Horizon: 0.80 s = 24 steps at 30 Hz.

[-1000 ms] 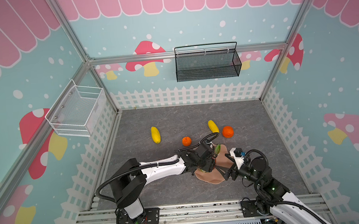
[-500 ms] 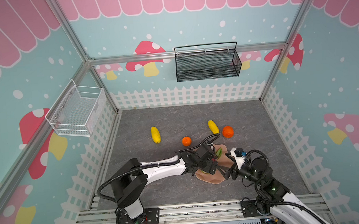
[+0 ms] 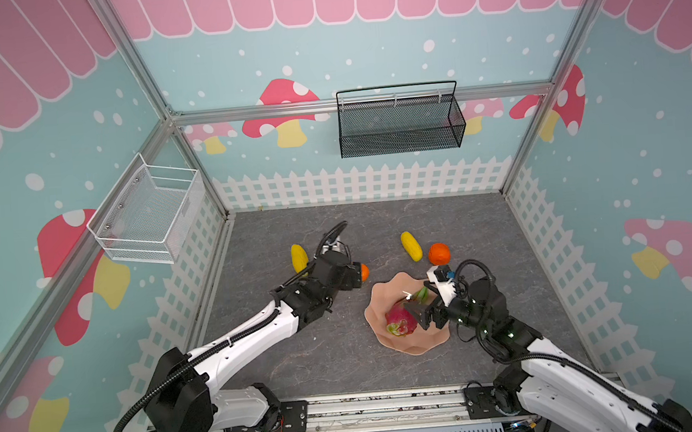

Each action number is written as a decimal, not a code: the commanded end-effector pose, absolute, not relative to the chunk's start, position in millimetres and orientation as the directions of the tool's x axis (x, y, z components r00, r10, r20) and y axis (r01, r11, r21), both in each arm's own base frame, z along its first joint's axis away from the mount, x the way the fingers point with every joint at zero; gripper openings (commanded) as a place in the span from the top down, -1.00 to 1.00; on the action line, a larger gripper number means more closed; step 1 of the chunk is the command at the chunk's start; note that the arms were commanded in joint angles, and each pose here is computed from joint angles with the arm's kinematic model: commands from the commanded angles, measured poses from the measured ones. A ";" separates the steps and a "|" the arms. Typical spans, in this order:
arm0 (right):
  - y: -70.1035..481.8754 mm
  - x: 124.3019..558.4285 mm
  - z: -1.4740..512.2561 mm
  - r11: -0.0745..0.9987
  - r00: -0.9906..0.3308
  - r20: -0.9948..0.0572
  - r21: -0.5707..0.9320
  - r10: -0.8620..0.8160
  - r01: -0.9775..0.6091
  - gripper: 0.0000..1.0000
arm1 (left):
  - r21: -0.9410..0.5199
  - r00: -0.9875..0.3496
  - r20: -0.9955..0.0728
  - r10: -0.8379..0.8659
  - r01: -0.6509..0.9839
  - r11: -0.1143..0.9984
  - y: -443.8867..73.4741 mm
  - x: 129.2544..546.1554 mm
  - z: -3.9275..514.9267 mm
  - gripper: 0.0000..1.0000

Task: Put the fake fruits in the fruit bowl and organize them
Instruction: 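Grasp the yellow fruit nearest the left gripper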

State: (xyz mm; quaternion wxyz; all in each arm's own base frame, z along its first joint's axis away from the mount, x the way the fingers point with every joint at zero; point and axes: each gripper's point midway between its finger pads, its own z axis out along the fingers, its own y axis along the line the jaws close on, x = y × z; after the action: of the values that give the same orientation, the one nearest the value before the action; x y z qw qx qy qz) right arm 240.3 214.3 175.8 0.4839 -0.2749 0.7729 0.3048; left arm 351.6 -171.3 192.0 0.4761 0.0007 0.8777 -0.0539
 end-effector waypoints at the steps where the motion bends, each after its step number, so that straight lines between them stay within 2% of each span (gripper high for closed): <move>1: 246.8 247.4 177.9 0.551 -0.348 -0.916 0.187 -0.202 -0.813 -1.00 | -0.052 -0.539 -0.835 -0.111 -0.124 0.991 -110.6 370.5 174.8 -0.98; 4: 272.7 251.5 179.6 0.486 -0.309 -0.918 0.157 -0.249 -0.860 -1.00 | -0.077 -0.565 -0.800 -0.203 -0.240 0.968 -66.6 387.8 152.3 -0.98; 7: 286.3 240.3 175.2 0.424 -0.205 -0.948 0.085 -0.244 -0.901 -1.00 | -0.069 -0.617 -0.750 -0.237 -0.284 0.957 -46.3 403.5 129.1 -0.97; 13: 278.5 223.5 171.7 0.412 -0.137 -0.966 0.037 -0.217 -0.911 -0.98 | -0.019 -0.690 -0.688 -0.226 -0.294 0.956 -43.1 427.9 99.7 -0.94; 16: 274.3 220.3 166.7 0.419 -0.140 -0.965 0.035 -0.223 -0.907 -0.98 | -0.097 -0.691 -0.673 -0.262 -0.269 0.958 -54.9 444.6 91.2 -0.90; 19: 274.0 219.2 164.2 0.418 -0.148 -0.963 0.042 -0.224 -0.908 -0.98 | -0.092 -0.704 -0.649 -0.289 -0.305 0.948 -53.1 456.8 82.2 -0.87; 24: 273.5 219.1 160.8 0.418 -0.153 -0.960 0.042 -0.234 -0.907 -0.98 | -0.149 -0.744 -0.559 -0.366 -0.344 0.927 -53.4 469.4 52.7 -0.76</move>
State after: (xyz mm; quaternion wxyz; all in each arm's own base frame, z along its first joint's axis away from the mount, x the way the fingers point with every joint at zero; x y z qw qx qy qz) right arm 221.9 271.9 157.8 0.4873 -0.4074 0.6936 0.3397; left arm 469.1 -52.5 69.7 0.3374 -0.1651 0.9267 0.0083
